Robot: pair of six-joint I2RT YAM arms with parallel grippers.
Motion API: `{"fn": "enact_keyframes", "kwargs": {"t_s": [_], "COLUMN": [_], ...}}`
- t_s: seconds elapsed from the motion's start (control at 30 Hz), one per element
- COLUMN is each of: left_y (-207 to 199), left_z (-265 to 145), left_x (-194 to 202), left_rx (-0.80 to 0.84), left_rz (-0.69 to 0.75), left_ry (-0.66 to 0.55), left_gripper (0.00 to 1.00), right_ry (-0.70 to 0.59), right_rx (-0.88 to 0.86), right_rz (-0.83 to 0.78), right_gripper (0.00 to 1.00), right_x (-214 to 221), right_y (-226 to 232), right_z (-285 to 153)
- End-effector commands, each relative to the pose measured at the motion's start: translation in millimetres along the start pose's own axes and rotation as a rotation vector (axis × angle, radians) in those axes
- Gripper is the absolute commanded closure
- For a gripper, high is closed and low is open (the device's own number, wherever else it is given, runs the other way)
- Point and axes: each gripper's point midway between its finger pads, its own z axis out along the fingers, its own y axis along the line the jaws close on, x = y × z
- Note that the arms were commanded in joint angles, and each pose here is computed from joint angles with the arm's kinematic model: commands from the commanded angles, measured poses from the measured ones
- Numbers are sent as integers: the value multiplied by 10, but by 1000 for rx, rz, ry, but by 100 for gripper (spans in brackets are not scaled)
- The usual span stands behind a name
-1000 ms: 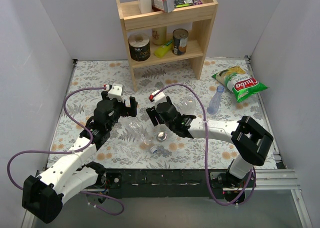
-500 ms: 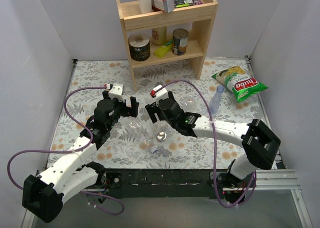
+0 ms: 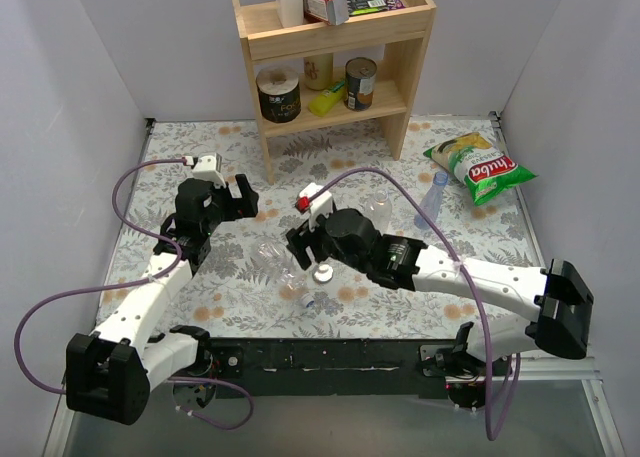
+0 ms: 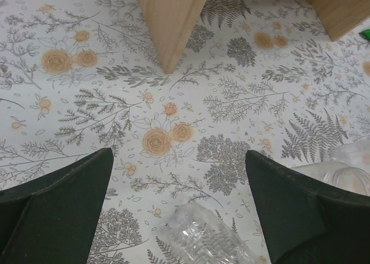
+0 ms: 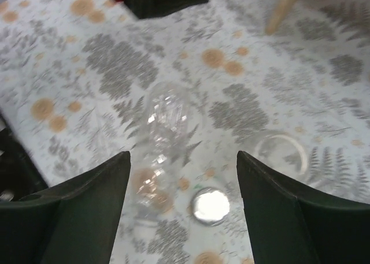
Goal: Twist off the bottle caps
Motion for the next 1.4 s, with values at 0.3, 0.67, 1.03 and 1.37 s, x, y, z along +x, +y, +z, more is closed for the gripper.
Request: {"fn": "enact_keyframes", "kwargs": {"t_s": [0.3, 0.67, 1.03, 1.37], "left_y": [-226, -234, -248, -253], "left_z": [-84, -107, -119, -151], "left_x": [-161, -178, -190, -249], "left_rx": [119, 124, 130, 125], "left_rz": [-36, -31, -27, -38], "left_ry": [-23, -30, -33, -49], "left_gripper": [2, 2, 2, 2], "right_ry": [488, 533, 565, 559], "right_rx": [-191, -166, -142, -225], "right_rz": [62, 19, 2, 2], "right_gripper": [28, 31, 40, 88], "right_x": [1466, 1639, 1785, 1598], "right_y": [573, 633, 633, 736], "right_z": [-122, 132, 270, 97]}}
